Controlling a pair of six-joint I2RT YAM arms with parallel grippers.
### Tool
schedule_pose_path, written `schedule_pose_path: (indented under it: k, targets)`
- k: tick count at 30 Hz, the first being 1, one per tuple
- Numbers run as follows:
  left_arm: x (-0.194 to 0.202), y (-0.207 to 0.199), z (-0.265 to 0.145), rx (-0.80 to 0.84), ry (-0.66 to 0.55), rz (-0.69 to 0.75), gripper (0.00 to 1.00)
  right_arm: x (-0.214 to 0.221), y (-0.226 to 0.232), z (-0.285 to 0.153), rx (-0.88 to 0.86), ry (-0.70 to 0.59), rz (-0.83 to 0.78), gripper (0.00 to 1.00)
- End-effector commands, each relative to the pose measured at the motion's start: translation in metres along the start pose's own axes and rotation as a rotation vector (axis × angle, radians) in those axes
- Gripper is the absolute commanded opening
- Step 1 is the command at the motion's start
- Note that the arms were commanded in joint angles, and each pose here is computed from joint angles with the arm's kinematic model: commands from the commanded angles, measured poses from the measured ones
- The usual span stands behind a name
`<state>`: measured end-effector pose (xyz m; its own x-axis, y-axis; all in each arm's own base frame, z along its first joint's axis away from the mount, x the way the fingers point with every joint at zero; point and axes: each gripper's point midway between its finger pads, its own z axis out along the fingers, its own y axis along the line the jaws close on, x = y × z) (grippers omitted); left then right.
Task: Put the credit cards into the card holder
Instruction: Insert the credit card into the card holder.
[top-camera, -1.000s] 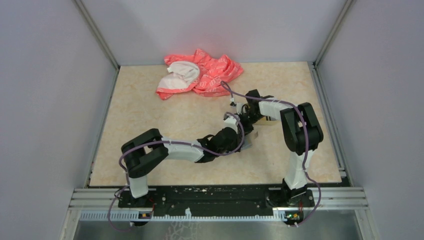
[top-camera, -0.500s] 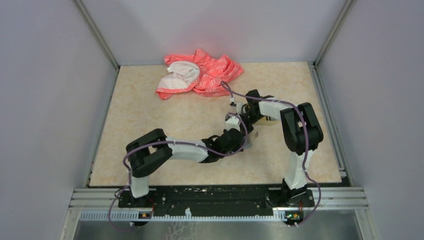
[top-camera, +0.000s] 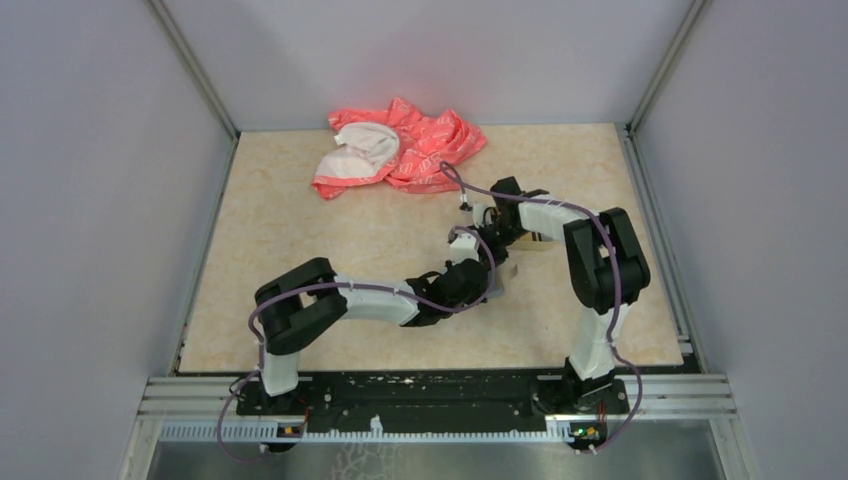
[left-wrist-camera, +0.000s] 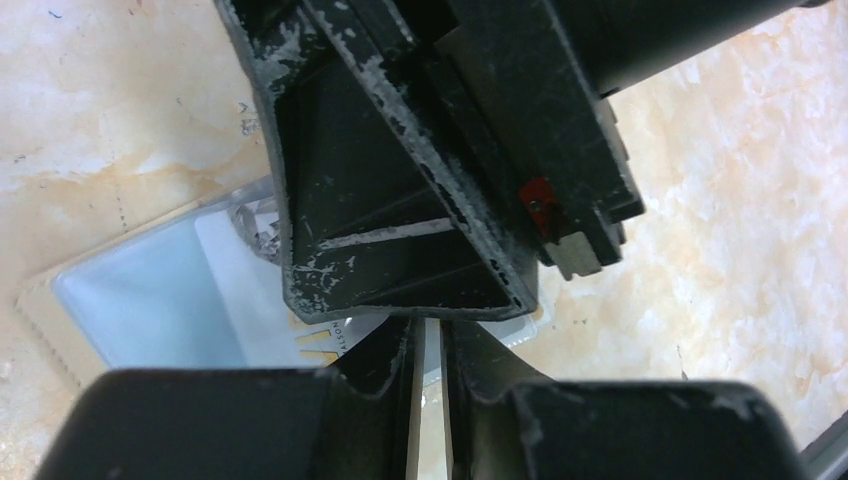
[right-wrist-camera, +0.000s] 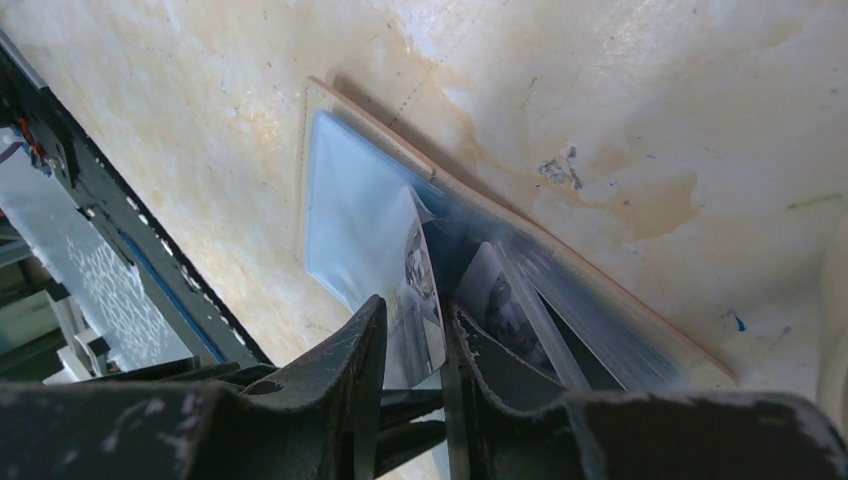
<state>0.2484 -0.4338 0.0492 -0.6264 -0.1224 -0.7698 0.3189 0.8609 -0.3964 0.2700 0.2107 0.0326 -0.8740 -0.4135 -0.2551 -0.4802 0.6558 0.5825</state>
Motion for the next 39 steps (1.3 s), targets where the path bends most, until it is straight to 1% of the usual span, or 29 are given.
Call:
schedule_pose_path:
  k: [1,12,19,22,29,39]
  targets:
    - [0.006,0.034,0.009,-0.130,0.005,0.049,0.17,-0.010,-0.005,-0.017,0.093,-0.027,-0.077,0.27]
    - [0.001,0.027,0.011,-0.099,-0.003,0.046,0.18,-0.017,-0.001,-0.024,0.092,-0.051,-0.092,0.30]
    - [-0.008,0.012,0.014,-0.041,-0.006,0.051,0.19,-0.019,0.003,-0.027,0.077,-0.057,-0.102,0.33]
    - [-0.010,0.015,0.016,-0.045,-0.004,0.033,0.19,-0.022,0.002,-0.031,0.094,-0.067,-0.112,0.36]
    - [-0.012,0.029,0.023,-0.068,0.022,-0.020,0.19,-0.026,0.000,-0.041,0.110,-0.097,-0.118,0.37]
    - [-0.016,0.041,0.020,-0.099,0.022,-0.015,0.20,-0.036,0.007,-0.067,0.108,-0.188,-0.150,0.38]
